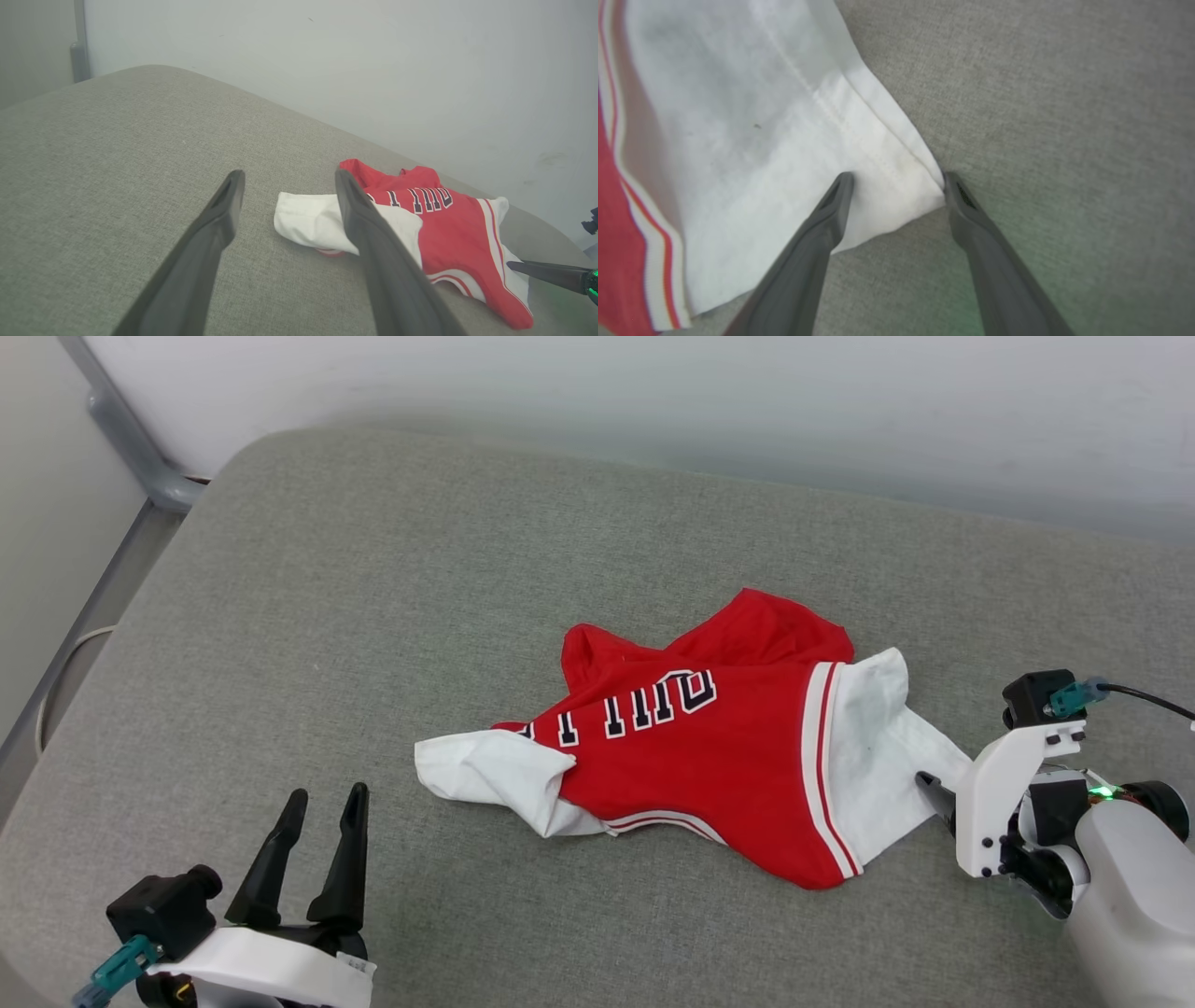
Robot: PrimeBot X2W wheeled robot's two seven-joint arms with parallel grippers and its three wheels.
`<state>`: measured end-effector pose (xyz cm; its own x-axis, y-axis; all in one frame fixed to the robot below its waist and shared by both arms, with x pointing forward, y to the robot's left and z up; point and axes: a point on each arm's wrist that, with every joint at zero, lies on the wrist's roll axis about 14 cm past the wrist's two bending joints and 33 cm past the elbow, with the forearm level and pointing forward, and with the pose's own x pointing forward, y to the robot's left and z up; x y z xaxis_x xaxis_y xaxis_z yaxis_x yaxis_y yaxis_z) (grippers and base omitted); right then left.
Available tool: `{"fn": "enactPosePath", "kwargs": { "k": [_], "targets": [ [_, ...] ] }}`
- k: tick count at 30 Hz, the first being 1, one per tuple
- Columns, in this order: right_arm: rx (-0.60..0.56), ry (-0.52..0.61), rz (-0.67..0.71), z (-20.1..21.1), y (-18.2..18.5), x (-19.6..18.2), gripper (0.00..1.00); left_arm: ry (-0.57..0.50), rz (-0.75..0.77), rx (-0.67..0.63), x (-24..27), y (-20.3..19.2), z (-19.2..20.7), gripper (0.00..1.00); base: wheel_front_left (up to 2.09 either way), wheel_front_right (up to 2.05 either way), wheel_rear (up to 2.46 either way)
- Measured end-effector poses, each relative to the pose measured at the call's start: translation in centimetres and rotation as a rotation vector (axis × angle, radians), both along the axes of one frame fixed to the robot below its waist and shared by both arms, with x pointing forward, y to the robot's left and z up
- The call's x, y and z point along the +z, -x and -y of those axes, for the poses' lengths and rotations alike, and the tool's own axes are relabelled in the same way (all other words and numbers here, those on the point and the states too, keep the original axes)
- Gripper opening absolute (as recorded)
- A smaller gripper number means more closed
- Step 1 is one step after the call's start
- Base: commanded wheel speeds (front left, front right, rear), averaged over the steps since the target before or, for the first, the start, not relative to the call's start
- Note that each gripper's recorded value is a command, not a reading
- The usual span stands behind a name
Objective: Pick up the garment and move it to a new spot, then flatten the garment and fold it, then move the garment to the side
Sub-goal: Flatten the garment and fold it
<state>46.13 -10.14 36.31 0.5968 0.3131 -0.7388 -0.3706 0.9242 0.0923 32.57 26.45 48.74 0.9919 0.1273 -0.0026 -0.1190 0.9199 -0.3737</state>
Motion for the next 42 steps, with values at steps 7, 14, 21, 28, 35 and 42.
{"fn": "enactPosePath", "kwargs": {
  "k": [7, 14, 21, 28, 35, 42],
  "targets": [
    [0.028, 0.058, -0.012, 0.1, -0.4, -0.7, 0.00, 0.000, -0.008, 0.007, -0.2, 0.0, -0.1, 1.00, 0.00, 0.00, 0.00],
    [-0.098, 0.021, 0.035, 3.4, -1.7, 0.9, 0.00, -0.004, 0.002, -0.022, 0.0, -1.0, 0.6, 1.00, 0.00, 0.00, 0.00],
    [-0.301, 0.088, 0.074, 13.3, -1.0, 2.5, 0.00, 0.004, 0.022, -0.067, 0.4, -2.1, 2.1, 1.00, 0.00, 0.00, 0.00],
    [-0.405, 0.155, 0.058, 18.5, 2.9, 0.8, 0.00, 0.029, 0.002, -0.077, -0.5, -2.1, 2.8, 1.00, 0.00, 0.00, 0.00],
    [-0.428, 0.112, 0.139, 17.1, 2.2, 1.7, 1.00, 0.039, 0.002, -0.092, -0.4, -1.9, 3.0, 1.00, 0.00, 0.00, 0.00],
    [-0.442, 0.089, 0.306, 16.9, 0.9, 5.0, 1.00, 0.010, 0.016, -0.115, 0.4, -1.4, 2.8, 1.00, 0.00, 0.00, 0.00]
  ]
}}
